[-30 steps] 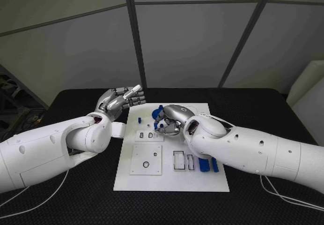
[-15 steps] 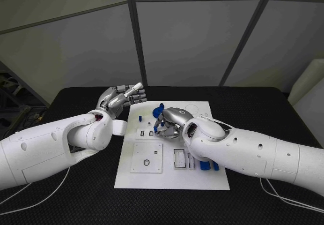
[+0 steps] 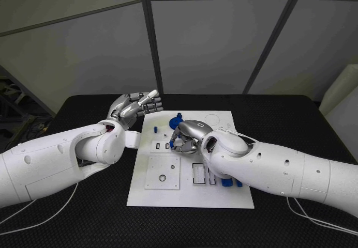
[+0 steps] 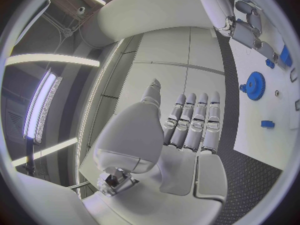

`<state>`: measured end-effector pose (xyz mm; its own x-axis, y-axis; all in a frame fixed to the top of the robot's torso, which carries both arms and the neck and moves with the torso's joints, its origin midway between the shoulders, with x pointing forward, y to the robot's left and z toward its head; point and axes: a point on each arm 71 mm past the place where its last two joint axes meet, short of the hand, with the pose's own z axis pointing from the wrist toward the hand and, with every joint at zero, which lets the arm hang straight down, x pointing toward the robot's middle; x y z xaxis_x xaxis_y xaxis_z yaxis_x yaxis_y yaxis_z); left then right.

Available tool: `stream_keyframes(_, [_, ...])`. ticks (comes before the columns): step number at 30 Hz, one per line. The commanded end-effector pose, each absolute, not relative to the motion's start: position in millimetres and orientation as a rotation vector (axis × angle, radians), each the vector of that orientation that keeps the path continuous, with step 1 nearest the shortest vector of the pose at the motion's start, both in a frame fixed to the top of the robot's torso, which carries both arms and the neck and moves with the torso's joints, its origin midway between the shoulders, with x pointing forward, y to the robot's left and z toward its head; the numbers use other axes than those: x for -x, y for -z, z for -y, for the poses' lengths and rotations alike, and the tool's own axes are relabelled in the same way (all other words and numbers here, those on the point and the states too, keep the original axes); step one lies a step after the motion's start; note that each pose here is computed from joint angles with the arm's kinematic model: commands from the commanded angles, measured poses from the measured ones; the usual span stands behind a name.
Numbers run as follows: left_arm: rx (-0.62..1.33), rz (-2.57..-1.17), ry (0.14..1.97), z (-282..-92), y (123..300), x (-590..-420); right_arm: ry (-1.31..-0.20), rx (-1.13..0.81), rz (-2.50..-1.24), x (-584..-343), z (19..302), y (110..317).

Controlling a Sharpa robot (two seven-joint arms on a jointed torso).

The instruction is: Assemble the parts on the task board

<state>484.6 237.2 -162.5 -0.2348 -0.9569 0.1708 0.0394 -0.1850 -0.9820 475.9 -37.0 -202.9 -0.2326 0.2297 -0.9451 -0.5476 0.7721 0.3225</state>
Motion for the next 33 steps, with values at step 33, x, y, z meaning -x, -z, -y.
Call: stream_keyframes(33, [1.164, -1.249, 1.56, -235.7, 160.9, -484.7, -0.685, 0.285, -1.691, -478.1, 37.9, 206.7])
